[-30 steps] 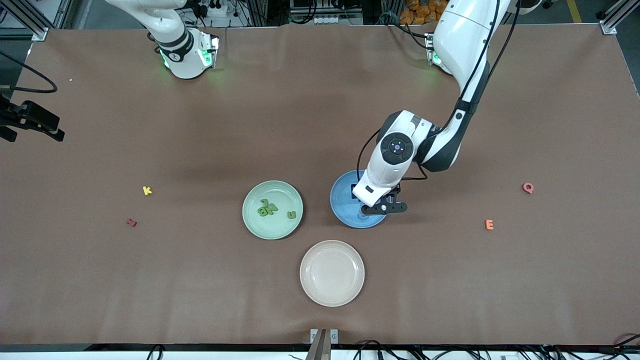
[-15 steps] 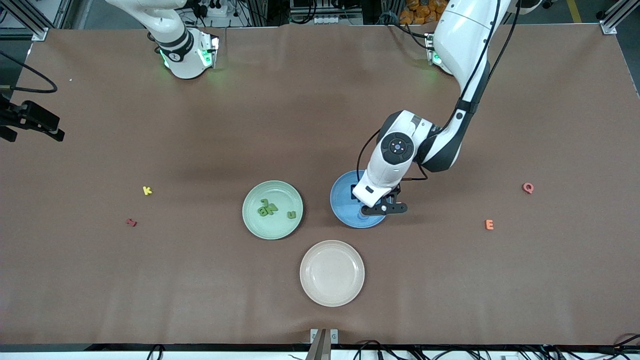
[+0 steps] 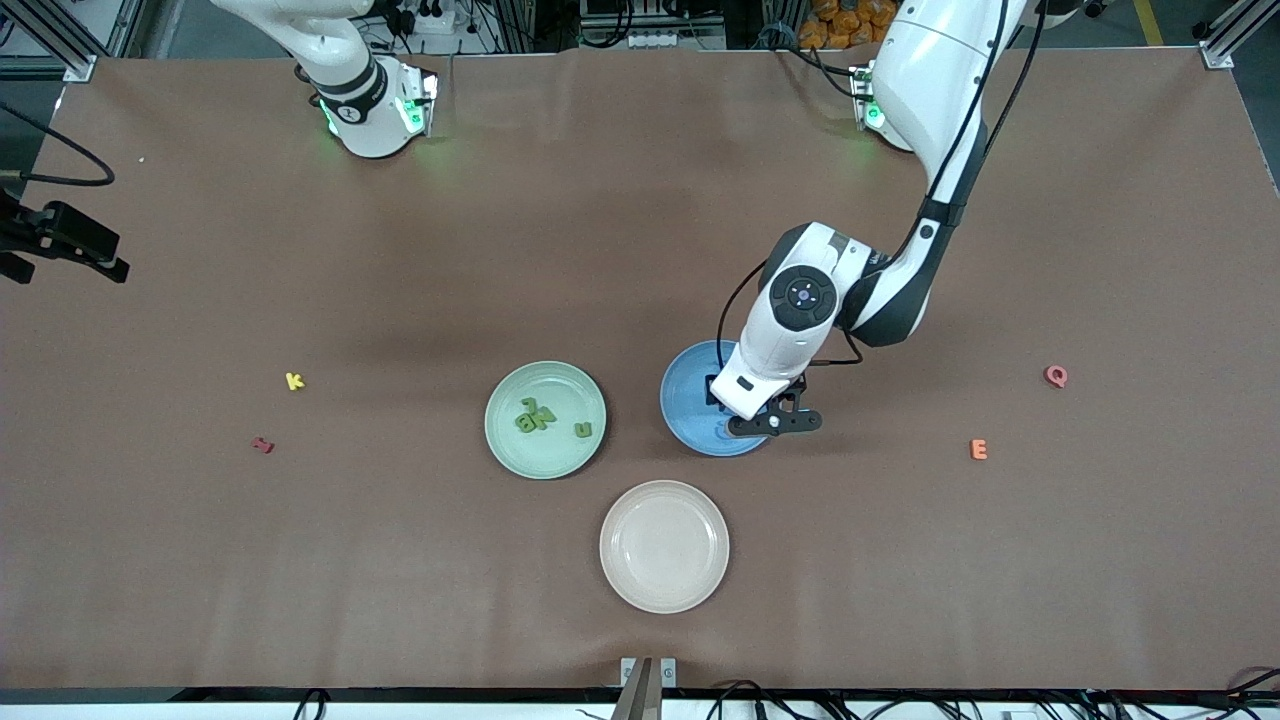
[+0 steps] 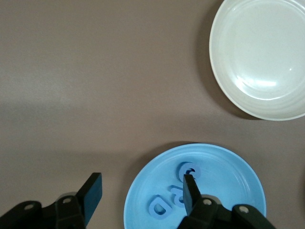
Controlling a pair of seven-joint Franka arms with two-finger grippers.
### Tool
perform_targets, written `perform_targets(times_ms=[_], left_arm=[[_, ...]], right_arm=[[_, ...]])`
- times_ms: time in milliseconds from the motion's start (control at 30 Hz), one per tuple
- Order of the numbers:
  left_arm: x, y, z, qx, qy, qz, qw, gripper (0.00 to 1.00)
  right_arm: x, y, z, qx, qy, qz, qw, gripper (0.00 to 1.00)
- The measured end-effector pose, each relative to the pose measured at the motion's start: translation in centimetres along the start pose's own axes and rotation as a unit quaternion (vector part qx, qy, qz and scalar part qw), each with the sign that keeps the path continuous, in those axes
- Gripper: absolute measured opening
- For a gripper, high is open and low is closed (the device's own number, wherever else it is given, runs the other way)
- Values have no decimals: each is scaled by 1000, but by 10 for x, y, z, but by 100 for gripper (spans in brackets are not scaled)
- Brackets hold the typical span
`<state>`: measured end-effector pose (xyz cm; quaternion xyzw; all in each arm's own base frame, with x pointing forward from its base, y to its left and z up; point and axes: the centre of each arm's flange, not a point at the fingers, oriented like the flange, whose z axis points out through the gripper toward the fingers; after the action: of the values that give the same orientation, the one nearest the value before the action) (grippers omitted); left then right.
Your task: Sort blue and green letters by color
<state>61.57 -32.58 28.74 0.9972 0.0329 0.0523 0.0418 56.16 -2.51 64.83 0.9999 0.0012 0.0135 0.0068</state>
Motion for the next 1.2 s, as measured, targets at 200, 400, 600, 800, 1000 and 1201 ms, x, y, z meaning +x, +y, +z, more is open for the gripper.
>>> perform_targets(times_ms=[200, 400, 600, 800, 1000, 1201], left_arm=[[6, -8, -1, 0, 1, 4, 1000, 77], [18, -26, -6, 4, 8, 13, 1000, 77], [36, -61, -13, 7, 11, 28, 1000, 77], [54, -103, -21, 8, 5, 33, 999, 77], [67, -143, -25, 18, 0, 31, 999, 77], [74, -173, -28, 37, -4, 28, 999, 77]], right_arm=[[0, 0, 0, 0, -1, 0, 1000, 100], [0, 0, 0, 0, -1, 0, 1000, 100], [0, 0, 0, 0, -2, 0, 1000, 100], [0, 0, 0, 0, -2, 0, 1000, 100], [0, 0, 1, 0, -2, 0, 1000, 100], [0, 0, 1, 0, -3, 0, 1000, 100]])
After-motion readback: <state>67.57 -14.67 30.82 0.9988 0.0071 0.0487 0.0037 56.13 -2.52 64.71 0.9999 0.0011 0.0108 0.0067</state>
